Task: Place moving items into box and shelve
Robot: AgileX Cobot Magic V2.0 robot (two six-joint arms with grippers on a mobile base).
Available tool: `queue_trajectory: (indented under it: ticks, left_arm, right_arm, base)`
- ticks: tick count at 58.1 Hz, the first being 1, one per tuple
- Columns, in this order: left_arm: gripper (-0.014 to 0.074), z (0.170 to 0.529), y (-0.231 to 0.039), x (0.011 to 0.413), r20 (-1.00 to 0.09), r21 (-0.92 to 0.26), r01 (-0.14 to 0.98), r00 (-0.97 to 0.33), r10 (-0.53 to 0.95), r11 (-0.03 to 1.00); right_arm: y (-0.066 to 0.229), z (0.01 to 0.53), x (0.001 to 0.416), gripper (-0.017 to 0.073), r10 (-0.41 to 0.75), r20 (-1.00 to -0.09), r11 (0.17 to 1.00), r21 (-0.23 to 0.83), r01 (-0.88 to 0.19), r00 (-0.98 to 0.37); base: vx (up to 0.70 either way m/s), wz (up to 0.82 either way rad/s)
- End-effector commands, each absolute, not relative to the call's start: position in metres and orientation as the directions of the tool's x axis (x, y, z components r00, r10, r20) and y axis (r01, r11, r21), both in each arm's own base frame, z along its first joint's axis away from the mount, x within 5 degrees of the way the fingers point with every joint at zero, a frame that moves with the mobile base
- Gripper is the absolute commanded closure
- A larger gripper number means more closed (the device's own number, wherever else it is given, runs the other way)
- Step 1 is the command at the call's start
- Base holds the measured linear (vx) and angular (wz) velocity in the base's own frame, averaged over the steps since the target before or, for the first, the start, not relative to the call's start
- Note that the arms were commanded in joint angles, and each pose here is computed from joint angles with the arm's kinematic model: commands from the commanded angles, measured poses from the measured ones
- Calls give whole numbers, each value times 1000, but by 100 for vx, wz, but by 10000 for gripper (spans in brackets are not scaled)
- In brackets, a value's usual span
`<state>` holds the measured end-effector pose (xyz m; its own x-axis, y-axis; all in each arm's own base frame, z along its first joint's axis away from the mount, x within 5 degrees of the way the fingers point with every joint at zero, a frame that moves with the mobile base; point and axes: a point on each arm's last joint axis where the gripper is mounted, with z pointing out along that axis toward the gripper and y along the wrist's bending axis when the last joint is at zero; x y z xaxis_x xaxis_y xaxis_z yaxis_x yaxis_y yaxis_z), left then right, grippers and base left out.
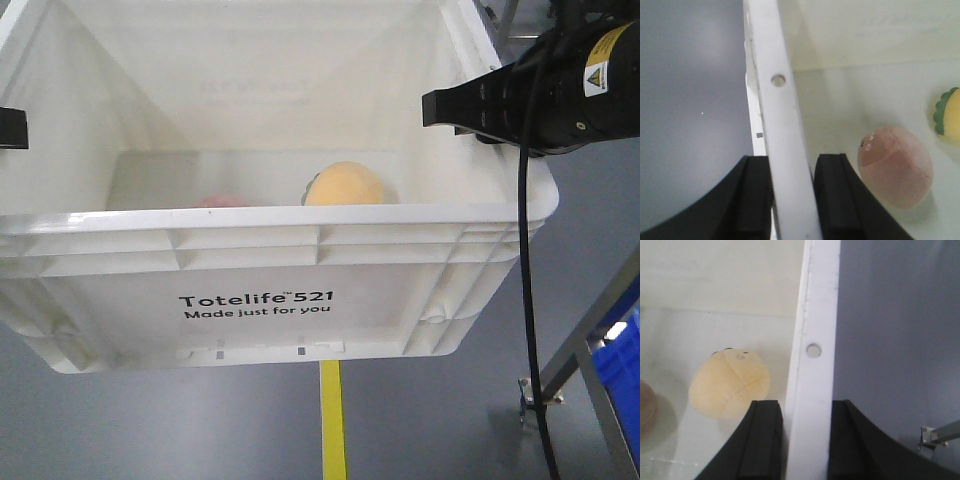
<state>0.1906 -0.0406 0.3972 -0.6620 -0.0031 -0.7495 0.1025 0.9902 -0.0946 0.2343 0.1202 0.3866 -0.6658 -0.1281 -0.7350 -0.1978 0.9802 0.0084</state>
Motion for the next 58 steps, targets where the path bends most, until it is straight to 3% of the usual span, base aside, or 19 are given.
queue_trajectory:
  ticks: [1,58]
  left_arm:
    - [454,427,-41,188,-878,-73,149,-479,7,986]
    - [454,427,-41,188,-878,-73,149,-479,7,986]
  right_arm:
    - [116,418,234,447,-134,-858,972,-17,-234,-496]
    - [116,418,234,447,-134,-858,972,-17,-234,-496]
  base:
    - [45,-1]
    - [44,-1]
